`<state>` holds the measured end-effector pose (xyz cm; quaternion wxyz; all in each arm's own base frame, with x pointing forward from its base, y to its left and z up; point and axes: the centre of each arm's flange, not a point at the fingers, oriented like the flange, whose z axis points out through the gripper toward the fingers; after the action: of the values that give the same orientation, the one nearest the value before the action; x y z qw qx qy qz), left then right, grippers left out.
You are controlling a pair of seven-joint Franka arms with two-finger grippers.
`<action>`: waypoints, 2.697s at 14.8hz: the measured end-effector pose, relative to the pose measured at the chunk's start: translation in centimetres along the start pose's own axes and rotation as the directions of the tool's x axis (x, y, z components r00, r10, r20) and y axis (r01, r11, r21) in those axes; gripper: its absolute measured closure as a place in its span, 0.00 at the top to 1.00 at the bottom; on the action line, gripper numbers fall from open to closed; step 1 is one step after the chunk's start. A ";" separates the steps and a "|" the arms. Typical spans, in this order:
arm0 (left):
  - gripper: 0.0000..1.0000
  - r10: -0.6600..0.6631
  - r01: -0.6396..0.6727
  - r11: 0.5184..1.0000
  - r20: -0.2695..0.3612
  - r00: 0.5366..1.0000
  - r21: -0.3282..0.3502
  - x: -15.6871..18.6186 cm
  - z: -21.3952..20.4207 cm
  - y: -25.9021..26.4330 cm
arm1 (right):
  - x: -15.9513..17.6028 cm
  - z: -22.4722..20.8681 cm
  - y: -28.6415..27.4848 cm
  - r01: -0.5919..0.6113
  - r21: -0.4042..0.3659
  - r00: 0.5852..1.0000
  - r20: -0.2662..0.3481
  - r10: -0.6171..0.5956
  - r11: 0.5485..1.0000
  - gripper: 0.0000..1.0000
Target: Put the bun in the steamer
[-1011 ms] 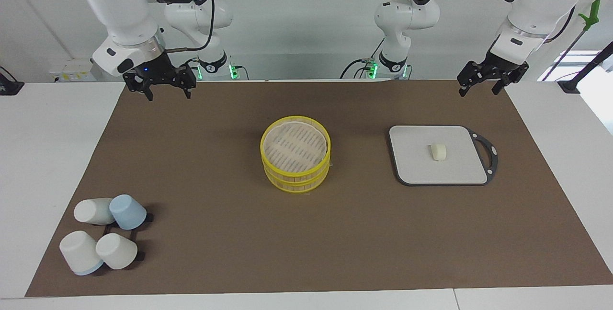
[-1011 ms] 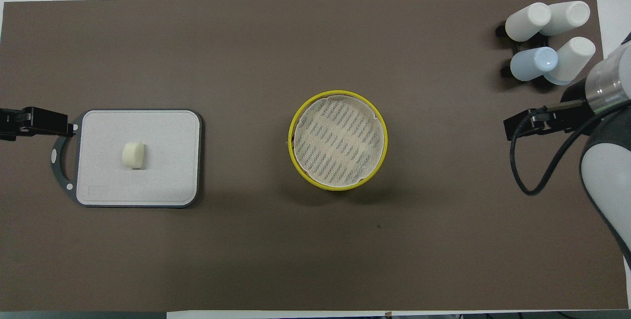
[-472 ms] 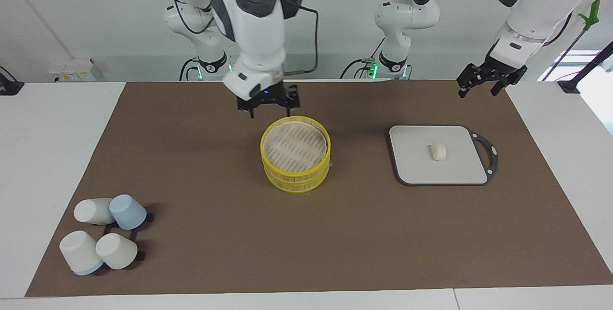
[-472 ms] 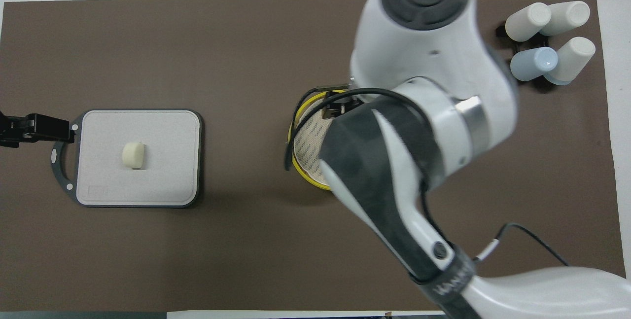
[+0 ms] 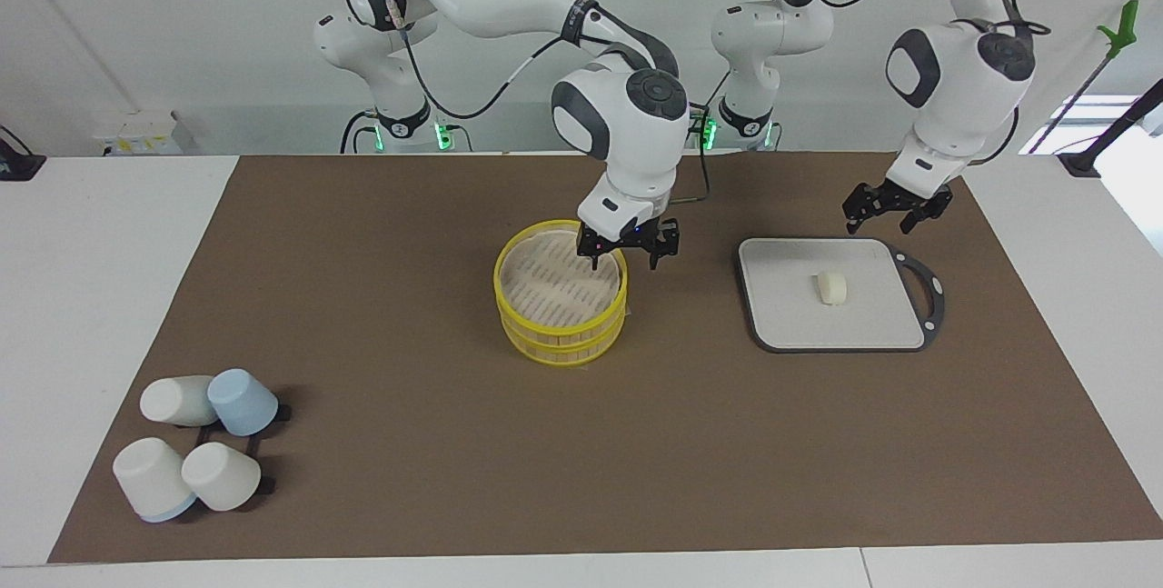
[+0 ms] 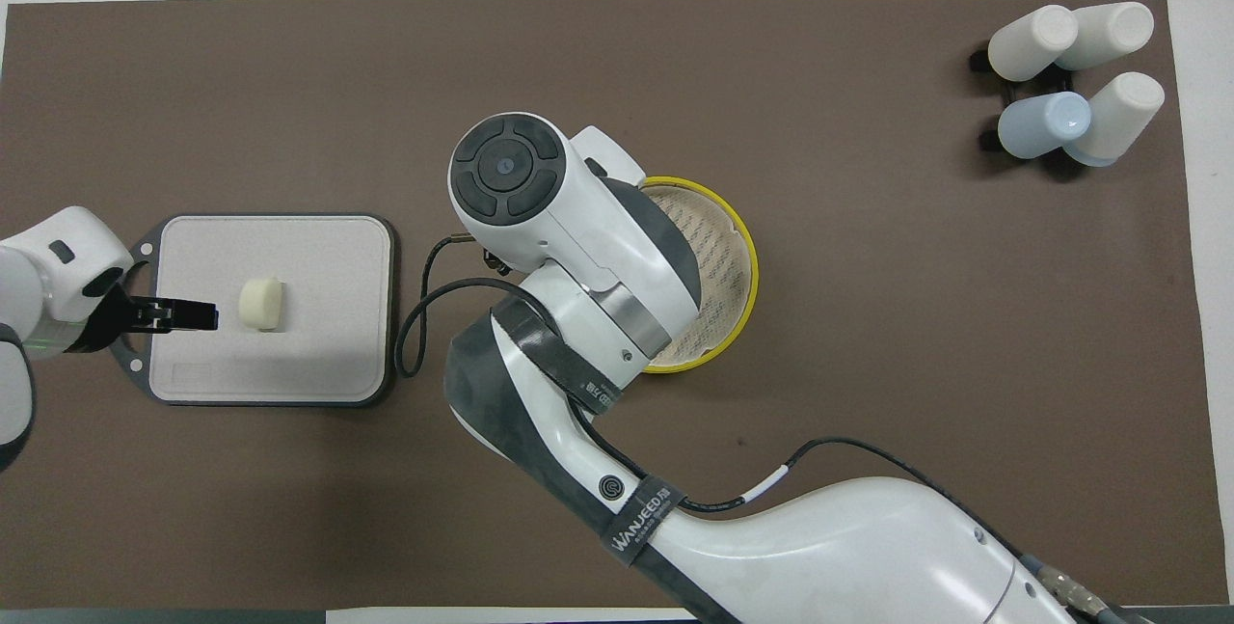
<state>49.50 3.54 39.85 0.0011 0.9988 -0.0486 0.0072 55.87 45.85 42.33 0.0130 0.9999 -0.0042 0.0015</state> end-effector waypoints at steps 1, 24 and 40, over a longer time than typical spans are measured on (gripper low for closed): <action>1.00 0.008 -0.008 1.000 -0.003 1.000 0.002 -0.1 2.3 0.4 | -0.6 0.6 -0.3 0.009 0.008 1.000 -0.011 -0.009 1.000 1.00; 0.34 0.022 -0.021 1.000 -0.038 0.999 0.009 3.1 6.1 2.6 | -3.7 2.6 1.0 0.117 -0.011 0.993 -0.016 -0.117 0.993 0.10; 0.33 -0.283 0.277 0.954 -0.045 0.958 -0.115 5.8 0.2 46.0 | 5.4 -6.2 29.7 0.388 -0.010 0.899 0.226 -0.376 0.922 0.09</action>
<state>50.83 -42.83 39.80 0.0571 0.9934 0.0932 0.0350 61.02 16.27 49.34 0.0400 0.9745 0.1904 -0.1116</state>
